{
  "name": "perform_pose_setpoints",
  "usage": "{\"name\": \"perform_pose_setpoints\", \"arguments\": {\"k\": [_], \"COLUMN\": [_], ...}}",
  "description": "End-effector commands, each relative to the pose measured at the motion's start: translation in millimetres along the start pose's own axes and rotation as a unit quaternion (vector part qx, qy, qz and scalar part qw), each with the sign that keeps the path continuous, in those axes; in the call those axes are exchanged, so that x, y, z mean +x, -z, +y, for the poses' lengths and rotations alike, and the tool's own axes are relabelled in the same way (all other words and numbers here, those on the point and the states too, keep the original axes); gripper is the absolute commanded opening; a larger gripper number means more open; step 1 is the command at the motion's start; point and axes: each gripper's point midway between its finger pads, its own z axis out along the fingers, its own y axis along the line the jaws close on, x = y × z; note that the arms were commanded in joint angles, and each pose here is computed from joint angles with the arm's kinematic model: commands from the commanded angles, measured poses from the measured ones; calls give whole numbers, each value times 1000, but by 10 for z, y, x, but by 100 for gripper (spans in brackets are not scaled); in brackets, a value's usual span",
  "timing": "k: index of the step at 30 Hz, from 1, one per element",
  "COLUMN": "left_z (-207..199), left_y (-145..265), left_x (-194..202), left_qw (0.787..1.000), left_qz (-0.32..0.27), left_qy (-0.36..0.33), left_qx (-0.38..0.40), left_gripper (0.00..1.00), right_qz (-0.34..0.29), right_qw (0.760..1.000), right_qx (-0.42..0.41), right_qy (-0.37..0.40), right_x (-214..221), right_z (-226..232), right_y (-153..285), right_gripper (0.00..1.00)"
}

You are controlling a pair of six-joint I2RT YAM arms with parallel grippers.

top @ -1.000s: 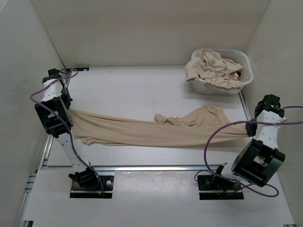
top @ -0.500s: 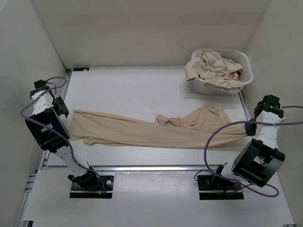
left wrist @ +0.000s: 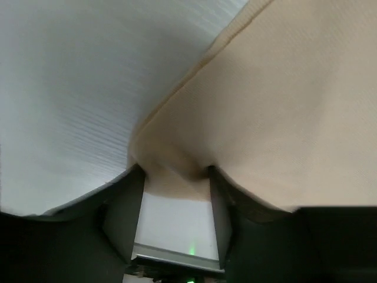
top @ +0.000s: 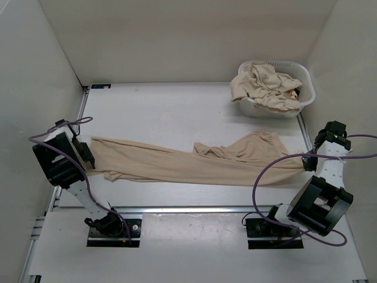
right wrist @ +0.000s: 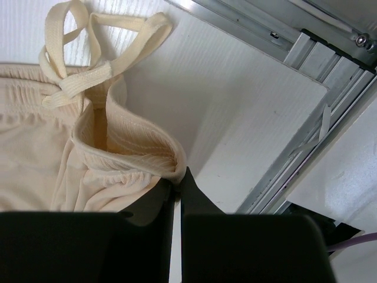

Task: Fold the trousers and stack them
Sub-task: Flatten the trousers out

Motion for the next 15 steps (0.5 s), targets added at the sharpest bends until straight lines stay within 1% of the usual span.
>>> {"name": "perform_pose_setpoints", "arguments": {"k": [1,3,4,6,7,8,9,10,11,13,15], "left_z": [72,27,-28,-6,79,142,191,303,373,532,630], "left_y": [-250,-206,-133,85,325,561,742,983,1247,1524,1636], "left_x": [-3,47,30,-50,-87,-235,-293,-238,-346,-275,-115], "left_qw": [1000,1000,1000,1000,999,996,995,993,989,985,985], "left_qz": [1,5,-1,-23,-46,-78,-97,-106,-136,-153,-143], "left_qy": [-3,-3,-3,7,19,27,33,47,55,78,93], "left_qx": [-24,-11,6,19,18,16,15,7,5,-1,-9], "left_gripper": [14,14,14,14,14,14,14,14,14,14,14], "right_qz": [-19,-14,-13,-20,-26,-26,-31,-47,-46,-55,-62], "right_qw": [1000,1000,1000,1000,999,1000,999,999,999,997,995], "right_qx": [-14,-11,-11,-15,-18,-10,-4,-8,-6,-13,-30], "right_qy": [-4,-7,-7,-9,-10,-9,-10,-18,-28,-51,-71], "right_x": [-55,-31,-40,-113,-145,-150,-186,-265,-280,-302,-321], "right_z": [7,-3,-6,16,21,-12,-31,-23,-47,-112,-129], "right_y": [70,73,109,194,253,289,326,423,441,521,595], "right_gripper": [0,0,0,0,0,0,0,0,0,0,0]}}
